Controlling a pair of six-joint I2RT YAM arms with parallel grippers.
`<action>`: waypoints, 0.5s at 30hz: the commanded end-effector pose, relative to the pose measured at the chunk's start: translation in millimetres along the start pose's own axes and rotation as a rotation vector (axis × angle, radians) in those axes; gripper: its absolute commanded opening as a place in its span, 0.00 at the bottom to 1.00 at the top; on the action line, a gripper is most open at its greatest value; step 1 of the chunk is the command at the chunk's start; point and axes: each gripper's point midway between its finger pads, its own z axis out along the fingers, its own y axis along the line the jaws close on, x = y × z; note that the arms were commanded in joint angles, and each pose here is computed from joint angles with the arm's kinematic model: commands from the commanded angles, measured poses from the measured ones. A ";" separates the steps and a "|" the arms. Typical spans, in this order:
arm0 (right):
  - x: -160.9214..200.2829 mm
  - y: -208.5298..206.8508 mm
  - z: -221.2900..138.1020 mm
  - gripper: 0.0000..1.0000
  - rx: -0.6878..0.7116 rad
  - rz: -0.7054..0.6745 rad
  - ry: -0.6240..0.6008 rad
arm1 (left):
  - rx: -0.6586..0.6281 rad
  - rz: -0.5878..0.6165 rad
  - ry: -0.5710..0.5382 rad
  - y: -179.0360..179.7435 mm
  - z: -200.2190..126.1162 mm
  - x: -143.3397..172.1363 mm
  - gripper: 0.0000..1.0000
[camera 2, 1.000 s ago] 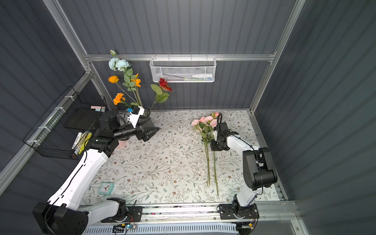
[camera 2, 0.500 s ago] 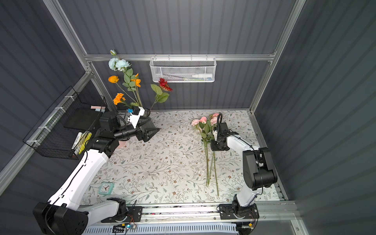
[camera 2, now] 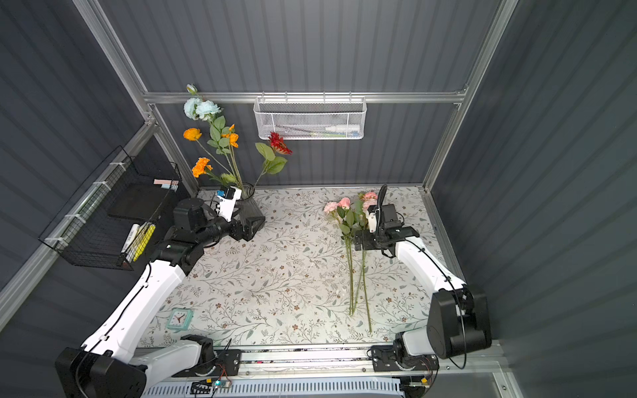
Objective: Pick out pink flowers from the vase
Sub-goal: Place the flower at the center of the board, then reset both arms
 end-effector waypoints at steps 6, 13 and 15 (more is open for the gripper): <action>22.2 -34.9 -7.5 0.99 0.112 0.130 -0.089 | -0.626 -0.180 -0.024 101.8 -22.7 91.3 0.99; 16.6 -101.6 -3.9 0.99 0.312 0.259 -0.297 | -0.738 -0.114 -0.155 129.1 -9.3 135.1 0.99; 12.6 -106.7 -5.0 0.99 0.341 0.244 -0.320 | -0.698 -0.130 -0.214 132.1 -0.2 141.1 0.99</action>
